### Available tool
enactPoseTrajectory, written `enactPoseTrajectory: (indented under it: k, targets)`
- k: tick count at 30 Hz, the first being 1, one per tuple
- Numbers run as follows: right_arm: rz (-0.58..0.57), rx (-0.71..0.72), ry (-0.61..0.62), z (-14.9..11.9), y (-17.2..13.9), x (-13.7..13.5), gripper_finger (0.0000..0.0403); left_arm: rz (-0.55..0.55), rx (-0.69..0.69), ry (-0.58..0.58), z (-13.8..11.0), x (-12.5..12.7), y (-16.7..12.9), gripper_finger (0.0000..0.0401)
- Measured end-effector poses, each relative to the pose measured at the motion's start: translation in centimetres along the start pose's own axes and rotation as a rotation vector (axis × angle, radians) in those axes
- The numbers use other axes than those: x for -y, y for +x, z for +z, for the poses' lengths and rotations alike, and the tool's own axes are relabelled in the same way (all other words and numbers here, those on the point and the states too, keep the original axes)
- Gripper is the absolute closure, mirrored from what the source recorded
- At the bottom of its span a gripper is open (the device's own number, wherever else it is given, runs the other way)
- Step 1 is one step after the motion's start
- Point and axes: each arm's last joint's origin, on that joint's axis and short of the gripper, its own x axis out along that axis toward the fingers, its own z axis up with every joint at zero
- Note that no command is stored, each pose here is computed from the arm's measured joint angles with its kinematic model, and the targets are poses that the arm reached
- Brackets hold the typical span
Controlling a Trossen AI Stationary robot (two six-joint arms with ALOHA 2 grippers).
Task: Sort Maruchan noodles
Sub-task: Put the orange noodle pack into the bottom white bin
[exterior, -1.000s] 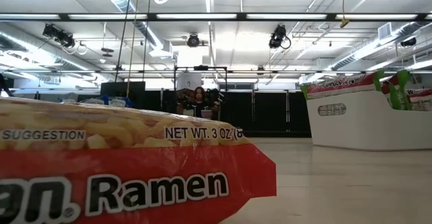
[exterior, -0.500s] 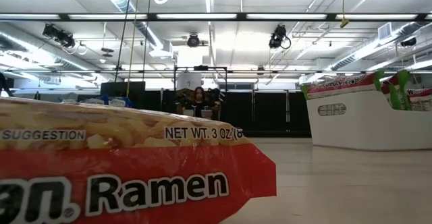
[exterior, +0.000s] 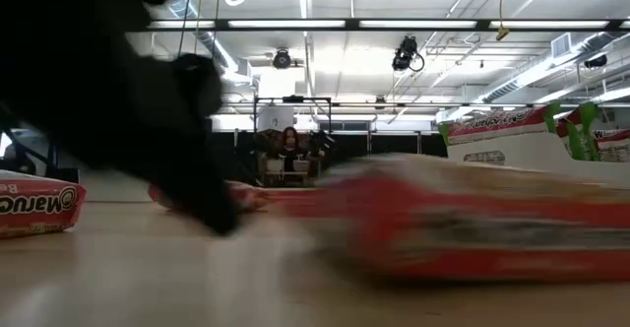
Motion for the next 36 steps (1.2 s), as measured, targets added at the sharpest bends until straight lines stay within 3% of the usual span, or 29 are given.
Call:
enactPoseTrajectory:
  k: [8,13,18,26,31,36]
  targets:
    - [-0.023,0.042,0.026,0.3,0.0,0.2,0.0238,0.071,0.100,-0.002,4.7,-4.0,0.8,0.0111]
    - [-0.222,0.114,0.004,0.8,0.3,2.0,0.0242,0.060,0.088,0.044,6.2,-3.3,-2.3,0.0111]
    - [-0.457,0.148,0.063,4.8,1.7,5.0,0.0247,0.093,0.049,0.076,6.3,-2.5,-6.7,0.0111]
    - [-0.593,0.103,0.094,11.5,5.1,8.7,0.0255,0.168,0.053,0.013,4.9,-1.0,-14.0,0.0111]
    - [-0.641,0.050,0.077,12.1,8.0,9.9,0.0262,0.200,0.104,-0.032,3.3,0.2,-17.0,0.0111]
    - [-0.554,-0.049,0.064,10.5,10.9,9.2,0.0266,0.214,0.147,-0.048,1.8,1.4,-18.3,0.0111]
